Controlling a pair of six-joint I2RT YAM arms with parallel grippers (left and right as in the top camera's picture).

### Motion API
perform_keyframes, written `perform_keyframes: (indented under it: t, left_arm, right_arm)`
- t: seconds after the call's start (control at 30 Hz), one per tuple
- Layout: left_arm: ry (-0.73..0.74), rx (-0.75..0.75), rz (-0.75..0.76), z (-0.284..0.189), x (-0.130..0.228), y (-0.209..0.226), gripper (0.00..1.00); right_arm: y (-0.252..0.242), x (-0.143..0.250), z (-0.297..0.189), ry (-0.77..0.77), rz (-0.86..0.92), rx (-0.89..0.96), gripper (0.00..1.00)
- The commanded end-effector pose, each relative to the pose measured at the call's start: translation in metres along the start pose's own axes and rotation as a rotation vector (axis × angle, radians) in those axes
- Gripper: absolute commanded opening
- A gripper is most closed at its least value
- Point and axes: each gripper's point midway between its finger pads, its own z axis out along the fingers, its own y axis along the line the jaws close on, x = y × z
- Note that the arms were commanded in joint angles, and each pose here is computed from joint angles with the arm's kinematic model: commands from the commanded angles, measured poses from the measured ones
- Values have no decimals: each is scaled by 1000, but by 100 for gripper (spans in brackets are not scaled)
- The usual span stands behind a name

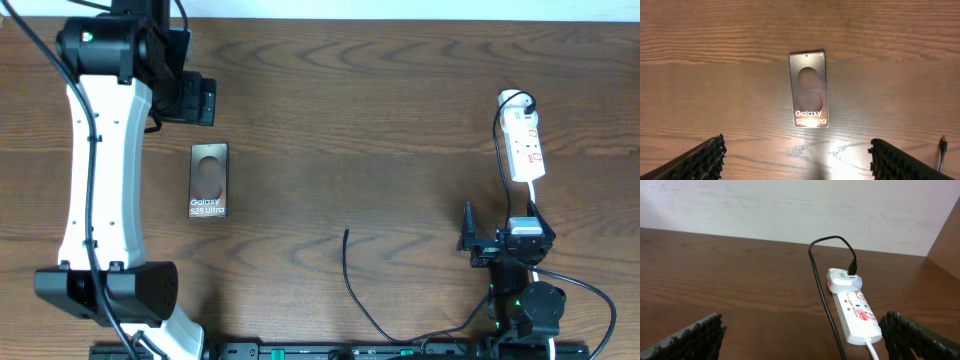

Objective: Plug charger to phone and switch on socket
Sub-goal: 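Move the left gripper forward over the Galaxy phone and lower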

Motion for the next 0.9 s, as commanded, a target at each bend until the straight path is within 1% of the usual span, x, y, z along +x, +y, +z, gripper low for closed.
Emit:
perform_keyframes:
  t: [0.0, 0.03, 0.13, 0.17, 0.2, 0.23, 0.27, 0.57, 0.77, 0.87]
  left_arm:
    - [1, -6, 7, 2, -3, 2, 74]
    - [6, -5, 7, 3, -2, 2, 66]
    - [11, 5, -10, 4, -1, 0, 66]
    - [10, 31, -11, 4, -1, -5, 73]
    - [9, 61, -11, 4, -2, -10, 84]
    - [8, 93, -11, 3, -2, -15, 92]
    - [8, 109, -11, 3, -2, -18, 93]
    - [56, 111, -9, 8, 9, -19, 95]
    - [169, 94, 7, 14, 35, -17, 94]
    - [205, 95, 9, 22, 42, -18, 95]
  right_arm:
    - [1, 1, 0, 1, 11, -5, 99]
    - [2, 1, 0, 1, 11, -5, 99]
    - [2, 1, 0, 1, 11, -5, 99]
    - [1, 1, 0, 2, 11, -5, 99]
    - [1, 1, 0, 2, 11, -5, 99]
    - [1, 1, 0, 2, 11, -5, 99]
    - [1, 1, 0, 1, 11, -5, 99]
    - [2, 1, 0, 1, 11, -5, 99]
    - [1, 1, 0, 1, 11, -5, 99]
    - [2, 1, 0, 1, 11, -5, 99]
